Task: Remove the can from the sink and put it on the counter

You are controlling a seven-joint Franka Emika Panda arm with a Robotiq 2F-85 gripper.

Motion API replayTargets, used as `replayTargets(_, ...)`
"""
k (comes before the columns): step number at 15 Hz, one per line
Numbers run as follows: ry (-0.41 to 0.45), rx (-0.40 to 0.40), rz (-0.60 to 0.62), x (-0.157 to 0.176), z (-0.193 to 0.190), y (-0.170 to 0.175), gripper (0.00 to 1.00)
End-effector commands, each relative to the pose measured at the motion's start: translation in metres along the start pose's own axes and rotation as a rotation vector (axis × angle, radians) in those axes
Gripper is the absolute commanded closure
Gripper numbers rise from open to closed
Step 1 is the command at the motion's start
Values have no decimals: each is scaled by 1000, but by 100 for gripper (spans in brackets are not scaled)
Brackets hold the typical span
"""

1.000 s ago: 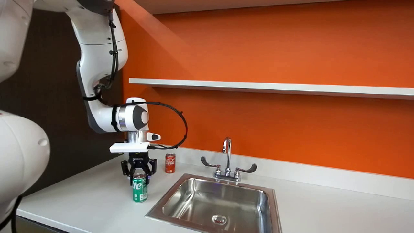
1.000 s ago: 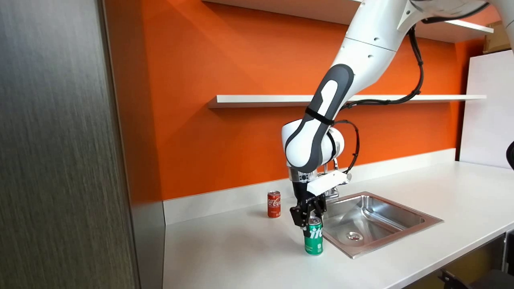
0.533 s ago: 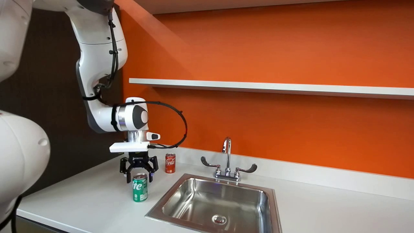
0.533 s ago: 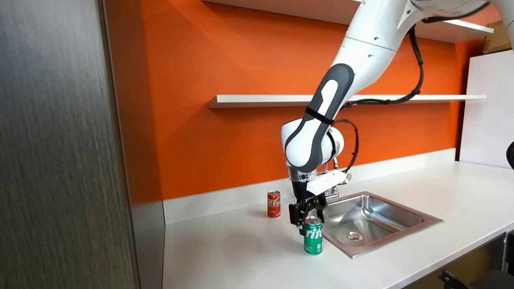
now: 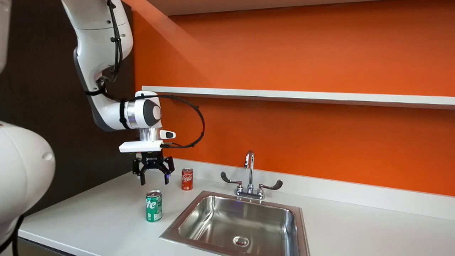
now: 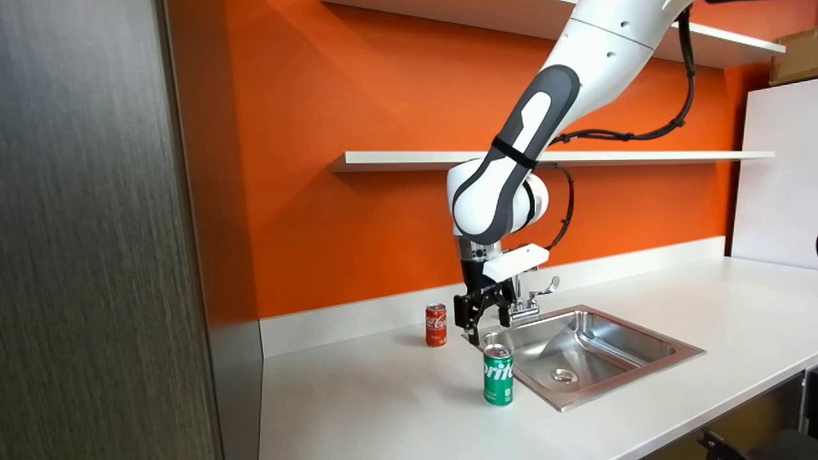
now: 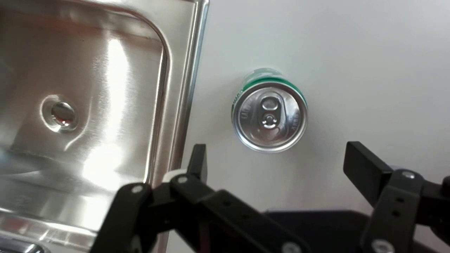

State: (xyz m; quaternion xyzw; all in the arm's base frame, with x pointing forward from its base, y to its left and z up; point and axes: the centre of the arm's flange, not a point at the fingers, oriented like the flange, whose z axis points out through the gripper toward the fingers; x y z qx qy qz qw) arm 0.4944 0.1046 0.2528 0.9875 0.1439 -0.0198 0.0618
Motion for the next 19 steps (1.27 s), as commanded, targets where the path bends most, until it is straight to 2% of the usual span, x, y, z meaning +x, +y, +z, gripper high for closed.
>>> replayTargets(1, 19, -14, 46, -21, -40, 0, 0)
replayTargets(6, 48, 10, 112, -49, -78, 12, 0)
replayTargets(14, 99, 47, 303, -104, -129, 51, 0)
replayTargets(15, 101, 46, 242, -78, -112, 44, 0)
replayTargets(19, 108, 44, 276, -93, -123, 52, 0)
